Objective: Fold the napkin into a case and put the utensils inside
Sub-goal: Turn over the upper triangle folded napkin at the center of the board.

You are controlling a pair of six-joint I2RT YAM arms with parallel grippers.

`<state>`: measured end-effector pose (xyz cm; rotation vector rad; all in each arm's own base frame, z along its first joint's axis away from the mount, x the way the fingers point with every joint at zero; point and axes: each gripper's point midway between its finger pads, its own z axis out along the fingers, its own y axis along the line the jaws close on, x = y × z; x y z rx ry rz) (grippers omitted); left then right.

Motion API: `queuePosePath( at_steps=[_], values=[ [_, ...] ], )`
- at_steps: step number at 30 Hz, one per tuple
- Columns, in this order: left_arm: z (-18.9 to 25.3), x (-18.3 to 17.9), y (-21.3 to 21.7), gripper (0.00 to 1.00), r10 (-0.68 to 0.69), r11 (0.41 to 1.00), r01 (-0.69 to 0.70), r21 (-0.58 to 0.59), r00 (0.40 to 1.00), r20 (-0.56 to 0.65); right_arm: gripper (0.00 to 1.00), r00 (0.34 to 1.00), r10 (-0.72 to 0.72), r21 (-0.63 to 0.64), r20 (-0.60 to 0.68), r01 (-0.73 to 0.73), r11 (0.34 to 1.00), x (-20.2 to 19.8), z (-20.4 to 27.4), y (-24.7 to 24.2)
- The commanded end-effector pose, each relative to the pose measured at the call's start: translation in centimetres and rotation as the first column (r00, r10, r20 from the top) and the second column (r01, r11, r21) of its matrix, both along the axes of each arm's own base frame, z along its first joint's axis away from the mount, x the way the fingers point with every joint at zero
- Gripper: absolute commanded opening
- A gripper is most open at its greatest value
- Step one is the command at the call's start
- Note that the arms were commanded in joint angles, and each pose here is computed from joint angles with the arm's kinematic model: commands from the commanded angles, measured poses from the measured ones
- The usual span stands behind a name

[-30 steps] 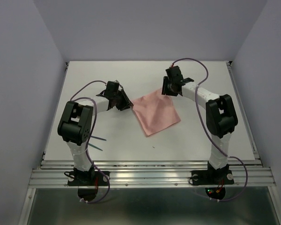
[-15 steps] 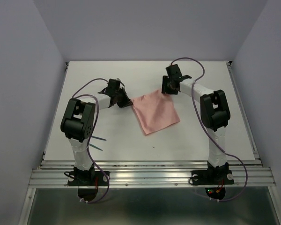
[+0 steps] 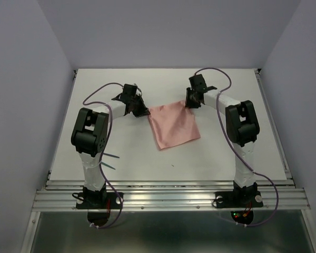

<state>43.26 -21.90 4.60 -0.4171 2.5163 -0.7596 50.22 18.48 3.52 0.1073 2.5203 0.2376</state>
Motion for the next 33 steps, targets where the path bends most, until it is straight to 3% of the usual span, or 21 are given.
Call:
queuePosePath(
  at_steps=[1, 6, 10, 14, 18, 21, 33],
  values=[
    [1.5, 1.2, -0.3, 0.04, -0.037, 0.999, 0.036, 0.033, 0.998, 0.043, 0.31, 0.998, -0.010, 0.088, 0.056, 0.005, 0.996, -0.4, 2.8, 0.8],
    [1.7, 1.9, 0.1, 0.11, -0.059, 0.995, 0.055, 0.085, 0.997, 0.054, 0.27, 1.000, -0.025, 0.181, 0.018, 0.022, 0.983, -3.3, 2.4, 1.3],
    [2.3, 2.5, 0.2, 0.29, -0.063, 0.993, 0.056, 0.103, 0.996, 0.064, 0.26, 0.997, -0.065, 0.220, 0.040, 0.054, 0.974, -4.8, 3.8, 0.9],
    [2.7, 2.7, 0.5, 0.48, -0.064, 0.991, 0.055, 0.126, 0.996, 0.070, 0.38, 0.988, -0.140, 0.151, 0.066, 0.129, 0.980, -5.3, 3.9, -1.2],
    [3.7, 2.6, 1.2, 0.48, -0.050, 0.987, 0.037, 0.158, 0.995, 0.082, 0.48, 0.976, -0.179, 0.081, 0.122, 0.170, 0.982, -5.1, 5.8, -3.1],
    [5.3, 2.5, 2.0, 0.48, -0.030, 0.984, 0.009, 0.180, 0.993, 0.115, 0.49, 0.971, -0.192, 0.077, 0.139, 0.183, 0.980, -5.0, 6.7, -3.8],
    [8.2, -2.0, 0.9, 0.43, -0.089, 0.982, 0.062, 0.179, 0.985, 0.147, 0.31, 0.997, -0.056, 0.119, 0.062, 0.048, 0.992, -5.5, 5.1, -1.0]
  ],
)
